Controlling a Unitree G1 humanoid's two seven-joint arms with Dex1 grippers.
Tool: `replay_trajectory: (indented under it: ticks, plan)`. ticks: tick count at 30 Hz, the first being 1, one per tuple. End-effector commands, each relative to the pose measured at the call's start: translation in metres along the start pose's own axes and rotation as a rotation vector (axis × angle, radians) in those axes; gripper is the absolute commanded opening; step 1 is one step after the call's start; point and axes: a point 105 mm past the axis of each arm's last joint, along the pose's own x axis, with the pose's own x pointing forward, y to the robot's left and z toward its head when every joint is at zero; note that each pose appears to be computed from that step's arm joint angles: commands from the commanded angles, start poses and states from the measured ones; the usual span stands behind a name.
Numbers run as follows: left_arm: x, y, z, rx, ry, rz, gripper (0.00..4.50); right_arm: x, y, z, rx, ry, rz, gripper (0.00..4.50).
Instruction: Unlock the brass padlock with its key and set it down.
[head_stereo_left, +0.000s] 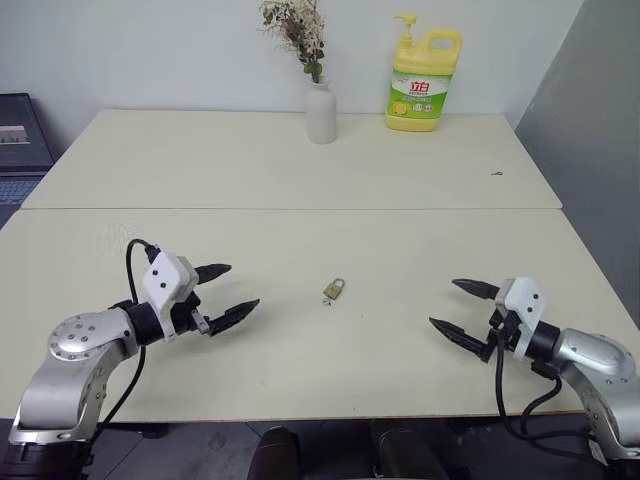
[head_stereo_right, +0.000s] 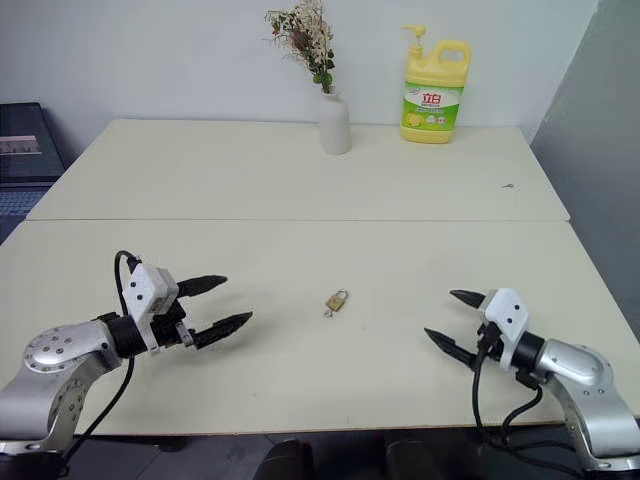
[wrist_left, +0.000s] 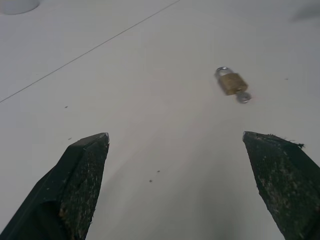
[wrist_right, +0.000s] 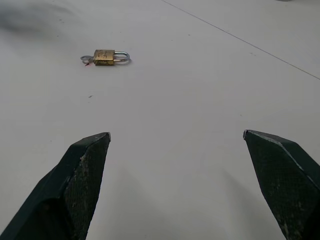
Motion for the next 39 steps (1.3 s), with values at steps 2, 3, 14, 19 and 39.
replay_trajectory:
  ticks: [2, 3, 14, 19, 39]
  plan:
    - [-0.003, -0.009, 0.022, 0.034, -0.018, -0.126, 4.5, 0.012, 0.004, 0.021, -0.071, 0.011, 0.127, 4.47]
    - [-0.003, -0.011, 0.023, 0.048, -0.001, -0.149, 4.5, 0.016, 0.005, 0.025, -0.089, 0.027, 0.168, 4.47]
    - [0.0, -0.034, 0.03, 0.099, 0.085, -0.358, 4.5, 0.096, 0.019, 0.058, -0.403, 0.155, 0.56, 4.47]
    - [-0.002, -0.035, 0.029, 0.102, 0.092, -0.353, 4.5, 0.127, 0.022, 0.06, -0.462, 0.17, 0.613, 4.47]
    - [-0.003, -0.035, 0.027, 0.124, 0.109, -0.354, 4.5, 0.184, 0.037, 0.053, -0.678, 0.342, 0.84, 4.47]
